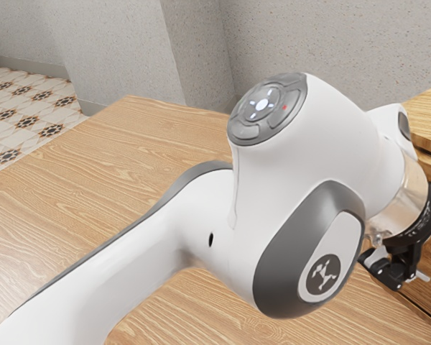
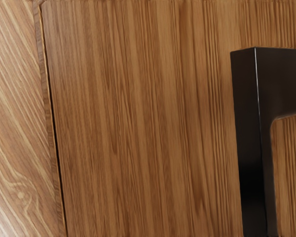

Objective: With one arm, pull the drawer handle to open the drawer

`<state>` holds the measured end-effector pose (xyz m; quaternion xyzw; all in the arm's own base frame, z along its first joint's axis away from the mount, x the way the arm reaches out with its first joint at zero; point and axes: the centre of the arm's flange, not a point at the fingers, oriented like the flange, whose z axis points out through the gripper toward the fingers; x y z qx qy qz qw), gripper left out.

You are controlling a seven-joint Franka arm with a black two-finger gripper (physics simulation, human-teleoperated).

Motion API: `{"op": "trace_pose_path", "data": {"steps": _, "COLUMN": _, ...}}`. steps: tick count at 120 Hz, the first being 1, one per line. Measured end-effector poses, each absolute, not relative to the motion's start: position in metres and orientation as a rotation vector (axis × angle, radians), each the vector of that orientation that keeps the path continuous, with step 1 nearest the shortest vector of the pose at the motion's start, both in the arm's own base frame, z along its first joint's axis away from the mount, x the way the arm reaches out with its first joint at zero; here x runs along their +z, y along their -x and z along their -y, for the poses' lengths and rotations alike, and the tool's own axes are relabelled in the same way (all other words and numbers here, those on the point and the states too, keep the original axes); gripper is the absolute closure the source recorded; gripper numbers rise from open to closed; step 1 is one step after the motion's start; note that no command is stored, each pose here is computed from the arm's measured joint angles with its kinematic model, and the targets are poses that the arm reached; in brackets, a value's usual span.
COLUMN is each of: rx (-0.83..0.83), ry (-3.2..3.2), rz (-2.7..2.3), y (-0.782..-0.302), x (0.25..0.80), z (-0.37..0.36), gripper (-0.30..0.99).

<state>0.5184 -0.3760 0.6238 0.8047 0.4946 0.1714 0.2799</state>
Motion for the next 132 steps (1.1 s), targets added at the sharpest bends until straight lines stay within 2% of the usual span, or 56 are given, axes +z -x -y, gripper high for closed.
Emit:
{"op": "trace_pose_path", "data": {"steps": 68, "rx": 0.482, "ry": -2.167, "rz": -1.311, "y": -0.475, "x": 0.634, "z": 0.367, "gripper": 0.03}}
{"op": "trace_pose_path", "data": {"steps": 132, "rx": 0.505, "ry": -2.176, "rz": -1.273, "y": -0.479, "x": 0.642, "z": 0.381, "gripper": 0.03}}
